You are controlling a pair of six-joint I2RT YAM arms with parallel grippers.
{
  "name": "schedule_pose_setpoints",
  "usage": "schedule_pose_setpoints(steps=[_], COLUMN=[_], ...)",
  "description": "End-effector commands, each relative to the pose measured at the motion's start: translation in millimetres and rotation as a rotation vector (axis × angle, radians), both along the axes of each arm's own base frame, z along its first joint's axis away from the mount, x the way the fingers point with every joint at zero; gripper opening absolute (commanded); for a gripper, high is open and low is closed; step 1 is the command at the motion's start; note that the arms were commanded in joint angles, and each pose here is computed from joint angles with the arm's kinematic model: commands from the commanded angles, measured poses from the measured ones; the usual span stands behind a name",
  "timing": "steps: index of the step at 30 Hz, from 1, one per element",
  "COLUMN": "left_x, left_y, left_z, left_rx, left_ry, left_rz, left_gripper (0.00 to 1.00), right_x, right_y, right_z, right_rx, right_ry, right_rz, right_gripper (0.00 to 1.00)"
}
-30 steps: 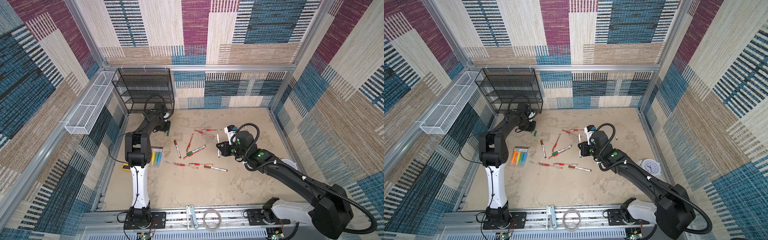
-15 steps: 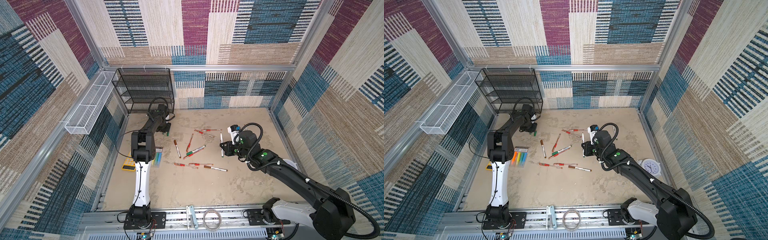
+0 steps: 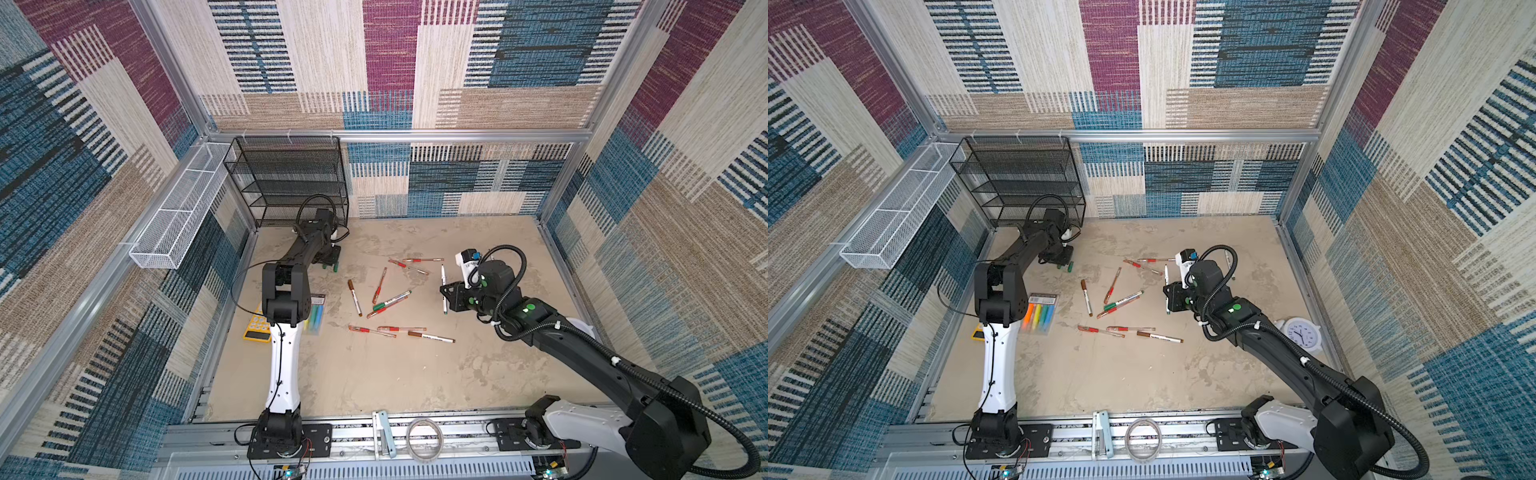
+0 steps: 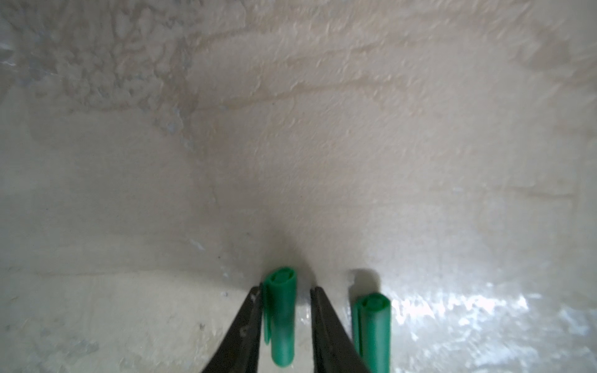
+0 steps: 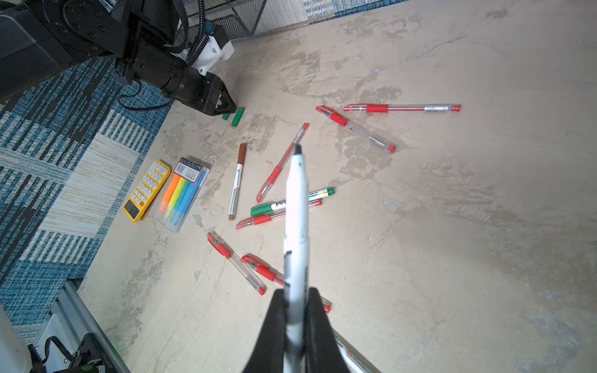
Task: Remove pen caps from pens
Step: Place the pen cap at the top-left of the table, then place the pen at the top-right of the table.
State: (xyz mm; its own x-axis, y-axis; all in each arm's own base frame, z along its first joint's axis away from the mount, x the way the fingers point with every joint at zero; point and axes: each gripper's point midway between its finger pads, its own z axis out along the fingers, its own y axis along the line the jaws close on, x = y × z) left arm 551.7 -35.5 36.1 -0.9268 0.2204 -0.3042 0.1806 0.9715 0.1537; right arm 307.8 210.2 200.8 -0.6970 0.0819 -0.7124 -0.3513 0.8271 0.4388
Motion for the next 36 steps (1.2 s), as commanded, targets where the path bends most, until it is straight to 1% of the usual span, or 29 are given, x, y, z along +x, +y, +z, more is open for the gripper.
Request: schedule_pose_setpoints(steps=[1,7,9,12,14,18,20,23,26,28,29,30,32,36], left_x=[-7.6,-18.3,-26.4,-48.1,-64.2,-102.8,-122.3,-146.7,-174.0,-188.2,-194.1,-197.7,-199.7,-197.0], left_y=[-2.0,-6.2,-9.7,-16.7,-21.5,-32.7,-34.6,-38.8,-44.9,-47.1,-48.0,-47.2,-40.1,-30.0], left_z=[17.5,65.0,89.3,113.3,128.0,157.7,165.1,185.2,197.1,197.9,197.1,196.5,196.4,200.1], left_rx=[-0.007,-0.044,-0.064,-0.121,-0.161,-0.229,-0.252,-0.298,-0.352,-0.382,-0.410,-0.441,-0.479,-0.491], left_ry=[-0.005,-0.073,-0.115,-0.144,-0.168,-0.248,-0.283,-0.381,-0.463,-0.488,-0.489,-0.487,-0.495,-0.524], left_rz=[-0.003,0.007,0.000,-0.007,-0.010,-0.067,-0.085,-0.114,-0.155,-0.168,-0.169,-0.163,-0.122,-0.090], left_gripper=[0.33,0.38,0.41,0.45,0.51,0.66,0.74,0.81,0.86,0.87,0.90,0.93,0.96,0.97], right_x=[4.7,13.9,19.6,29.8,39.8,60.6,71.5,90.2,107.4,120.3,126.5,133.6,145.4,167.6], right_y=[-3.1,-13.2,-17.3,-25.4,-33.3,-48.1,-56.2,-70.6,-83.7,-94.5,-101.4,-108.0,-120.0,-140.2], right_z=[8.3,4.1,5.1,2.7,0.8,-9.8,-16.1,-29.2,-38.8,-45.5,-50.4,-54.1,-62.6,-82.0], right_rx=[-0.004,-0.060,-0.069,-0.100,-0.124,-0.173,-0.200,-0.249,-0.295,-0.322,-0.331,-0.339,-0.361,-0.410], right_ry=[-0.025,-0.031,-0.026,-0.034,-0.031,-0.002,0.008,0.036,0.058,0.066,0.079,0.094,0.122,0.168], right_rz=[-0.015,-0.036,-0.045,-0.059,-0.075,-0.095,-0.103,-0.127,-0.140,-0.158,-0.168,-0.179,-0.194,-0.217], right_gripper=[0.00,0.00,0.00,0.00,0.00,0.00,0.01,0.02,0.02,0.02,0.02,0.02,0.02,0.03])
